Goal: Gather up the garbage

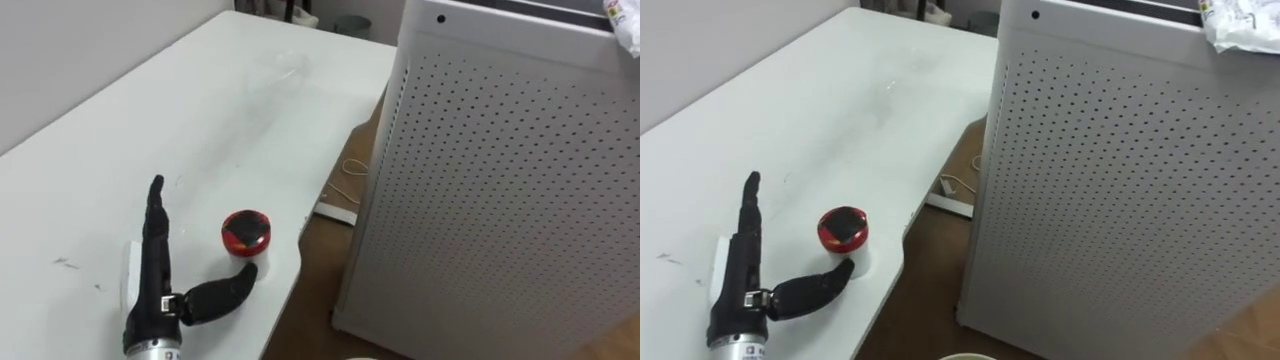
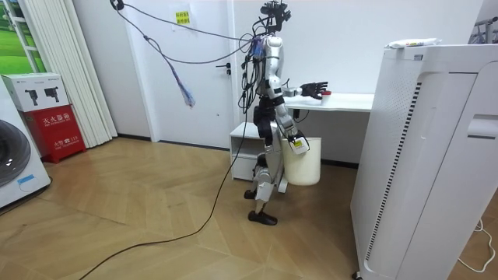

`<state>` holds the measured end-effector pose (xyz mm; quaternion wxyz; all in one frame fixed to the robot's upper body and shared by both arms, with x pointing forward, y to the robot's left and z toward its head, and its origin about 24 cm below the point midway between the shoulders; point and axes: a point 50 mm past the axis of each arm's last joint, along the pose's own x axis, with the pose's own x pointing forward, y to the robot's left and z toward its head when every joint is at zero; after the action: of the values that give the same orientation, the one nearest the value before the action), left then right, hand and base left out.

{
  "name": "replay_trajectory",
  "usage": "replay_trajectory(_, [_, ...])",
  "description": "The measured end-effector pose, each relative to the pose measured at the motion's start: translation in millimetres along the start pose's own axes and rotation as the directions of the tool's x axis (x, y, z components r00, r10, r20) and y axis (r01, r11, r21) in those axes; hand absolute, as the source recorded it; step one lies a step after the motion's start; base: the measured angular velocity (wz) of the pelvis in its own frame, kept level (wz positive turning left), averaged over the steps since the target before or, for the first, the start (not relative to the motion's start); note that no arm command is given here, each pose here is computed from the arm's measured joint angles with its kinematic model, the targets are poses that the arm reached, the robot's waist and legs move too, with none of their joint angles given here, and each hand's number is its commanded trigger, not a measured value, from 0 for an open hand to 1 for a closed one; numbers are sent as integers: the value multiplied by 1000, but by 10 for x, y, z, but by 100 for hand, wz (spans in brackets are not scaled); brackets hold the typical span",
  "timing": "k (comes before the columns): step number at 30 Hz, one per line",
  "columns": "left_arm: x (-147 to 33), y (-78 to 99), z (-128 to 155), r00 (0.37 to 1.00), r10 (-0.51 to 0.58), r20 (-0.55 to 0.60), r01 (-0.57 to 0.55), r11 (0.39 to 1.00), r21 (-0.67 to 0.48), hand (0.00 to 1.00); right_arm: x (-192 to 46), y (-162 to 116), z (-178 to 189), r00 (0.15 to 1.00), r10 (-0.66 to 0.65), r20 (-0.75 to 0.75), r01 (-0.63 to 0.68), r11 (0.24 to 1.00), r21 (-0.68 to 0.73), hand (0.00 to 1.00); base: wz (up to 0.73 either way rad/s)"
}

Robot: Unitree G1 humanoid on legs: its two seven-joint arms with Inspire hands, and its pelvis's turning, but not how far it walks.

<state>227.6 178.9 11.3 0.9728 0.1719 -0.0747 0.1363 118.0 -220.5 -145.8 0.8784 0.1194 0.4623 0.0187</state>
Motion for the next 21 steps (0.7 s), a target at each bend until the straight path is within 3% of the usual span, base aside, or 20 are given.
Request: replay_trajectory(21, [-95,-49,-51,996,-79,-31,78,997,-13,0,12,51,-3,999,37,-1,-37,999,-16,100,1])
